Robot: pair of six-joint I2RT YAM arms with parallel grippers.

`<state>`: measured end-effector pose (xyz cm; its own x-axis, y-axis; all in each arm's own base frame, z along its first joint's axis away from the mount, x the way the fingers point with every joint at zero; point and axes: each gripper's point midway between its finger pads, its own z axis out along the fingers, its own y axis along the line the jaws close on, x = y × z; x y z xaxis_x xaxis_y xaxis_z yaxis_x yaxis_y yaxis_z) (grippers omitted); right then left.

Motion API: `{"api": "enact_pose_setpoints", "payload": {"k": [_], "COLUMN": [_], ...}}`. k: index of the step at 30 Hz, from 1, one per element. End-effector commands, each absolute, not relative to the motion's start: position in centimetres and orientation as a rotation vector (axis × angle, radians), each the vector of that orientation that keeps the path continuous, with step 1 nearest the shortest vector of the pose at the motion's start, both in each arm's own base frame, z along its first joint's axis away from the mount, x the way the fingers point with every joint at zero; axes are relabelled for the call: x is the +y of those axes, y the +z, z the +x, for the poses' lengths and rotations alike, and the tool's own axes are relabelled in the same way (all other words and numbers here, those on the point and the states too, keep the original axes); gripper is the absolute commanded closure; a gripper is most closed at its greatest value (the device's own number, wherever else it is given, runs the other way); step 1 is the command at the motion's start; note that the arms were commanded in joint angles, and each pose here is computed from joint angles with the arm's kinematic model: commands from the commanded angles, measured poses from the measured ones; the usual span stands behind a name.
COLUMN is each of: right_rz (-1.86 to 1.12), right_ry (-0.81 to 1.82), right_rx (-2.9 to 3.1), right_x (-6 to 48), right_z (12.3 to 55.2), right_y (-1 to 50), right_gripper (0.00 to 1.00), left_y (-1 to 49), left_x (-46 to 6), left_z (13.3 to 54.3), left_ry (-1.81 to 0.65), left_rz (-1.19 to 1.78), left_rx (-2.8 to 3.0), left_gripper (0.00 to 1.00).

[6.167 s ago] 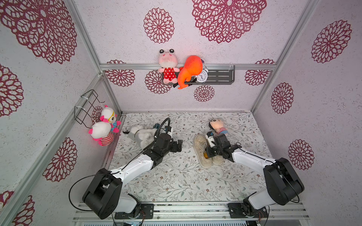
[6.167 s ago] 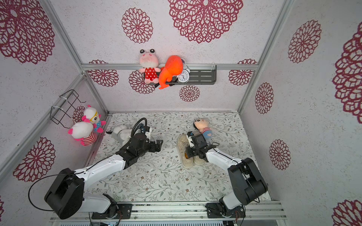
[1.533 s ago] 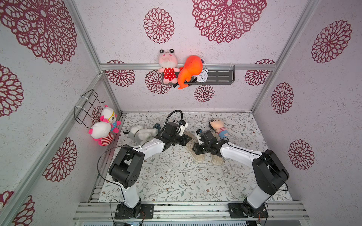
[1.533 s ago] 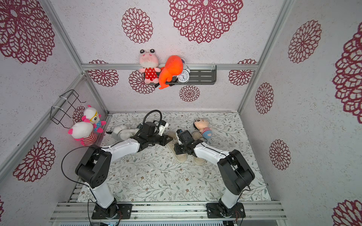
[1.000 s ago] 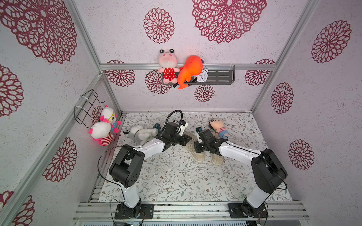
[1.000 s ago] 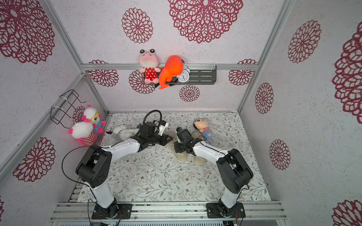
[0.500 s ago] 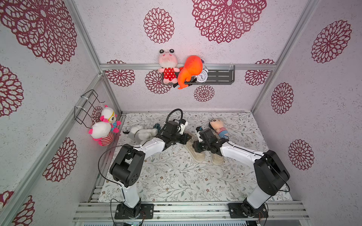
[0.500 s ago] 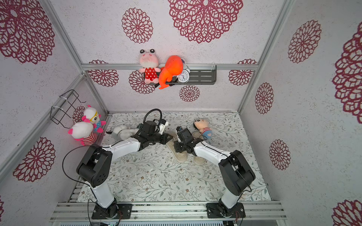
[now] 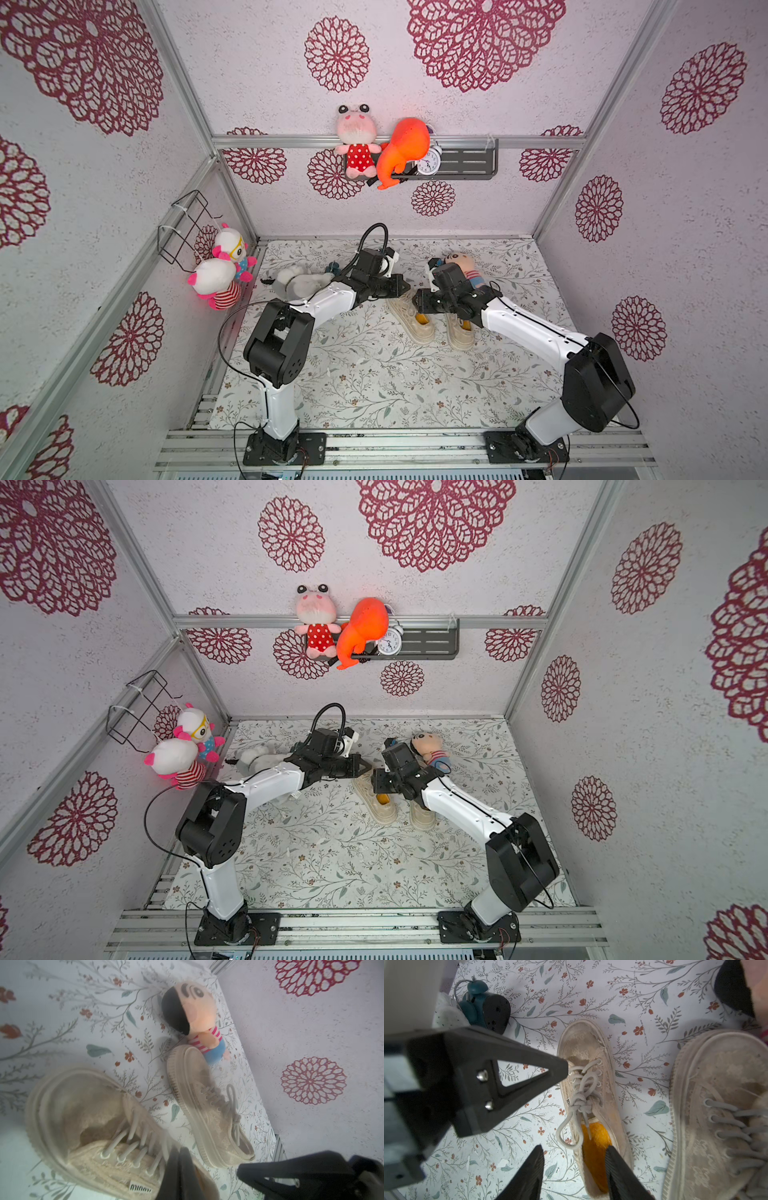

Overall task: Remove the insole from the shoe
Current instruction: Untie the shoelace on the shoe.

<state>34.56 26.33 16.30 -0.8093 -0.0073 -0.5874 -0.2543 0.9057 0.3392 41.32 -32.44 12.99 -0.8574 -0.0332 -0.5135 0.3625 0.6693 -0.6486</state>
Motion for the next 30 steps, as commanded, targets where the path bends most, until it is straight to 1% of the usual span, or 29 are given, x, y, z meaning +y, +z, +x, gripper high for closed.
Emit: {"api": "enact_pose_setpoints", "payload": {"k": [1,3,4,6,9,11,15,20,23,24,25,27,30], "right_rz": [-0.143,-0.130,-0.121,-0.091,-0.062,-0.057,-0.075,-0.076,-0.076,-0.071,-0.071,-0.067,-0.063], "right_ry": [0.507,0.508,0.512,0.515,0.515,0.511,0.506,0.509,0.510,0.508,0.510,0.507,0.502], "right_rx": [2.519,2.505,2.498,2.489,2.486,2.486,2.493,2.489,2.488,2.489,2.488,2.489,2.486], "right_x": [25.5,25.2,25.0,24.4,23.5,23.2,23.0,22.8,22.6,22.5,22.6,22.4,22.2], "right_z": [34.0,34.0,34.1,34.3,34.6,34.7,34.6,34.1,33.9,33.9,33.8,33.7,33.6], "right_y": [16.3,16.8,17.1,17.3,17.4,17.4,17.3,17.3,17.3,17.2,17.2,17.2,17.2], "right_gripper": [0.49,0.49,0.49,0.50,0.50,0.51,0.51,0.51,0.52,0.52,0.52,0.52,0.53], "left_y": [13.7,14.4,14.5,13.8,12.7,12.7,11.0,9.4,9.9,8.4,8.4,8.7,9.1], "left_x": [-31.0,-29.4,-28.9,-28.5,-29.7,-30.6,-31.7,-32.5,-33.1,-33.3,-33.4,-33.9,-34.2], "left_z": [40.7,40.3,39.8,38.1,35.1,34.0,33.8,34.5,35.0,35.1,35.2,35.3,35.4], "left_ry": [-1.035,-0.930,-0.896,-0.913,-1.037,-1.116,-1.186,-1.190,-1.208,-1.210,-1.222,-1.251,-1.284], "left_rz": [0.181,0.197,0.218,0.250,0.363,0.433,0.465,0.451,0.459,0.444,0.440,0.446,0.456], "left_rx": [2.434,2.419,2.417,2.456,2.516,2.529,2.612,2.673,2.652,2.685,2.681,2.667,2.650], "left_gripper": [0.97,0.76,0.70,0.57,0.46,0.41,0.43,0.54,0.58,0.60,0.61,0.66,0.76]}}
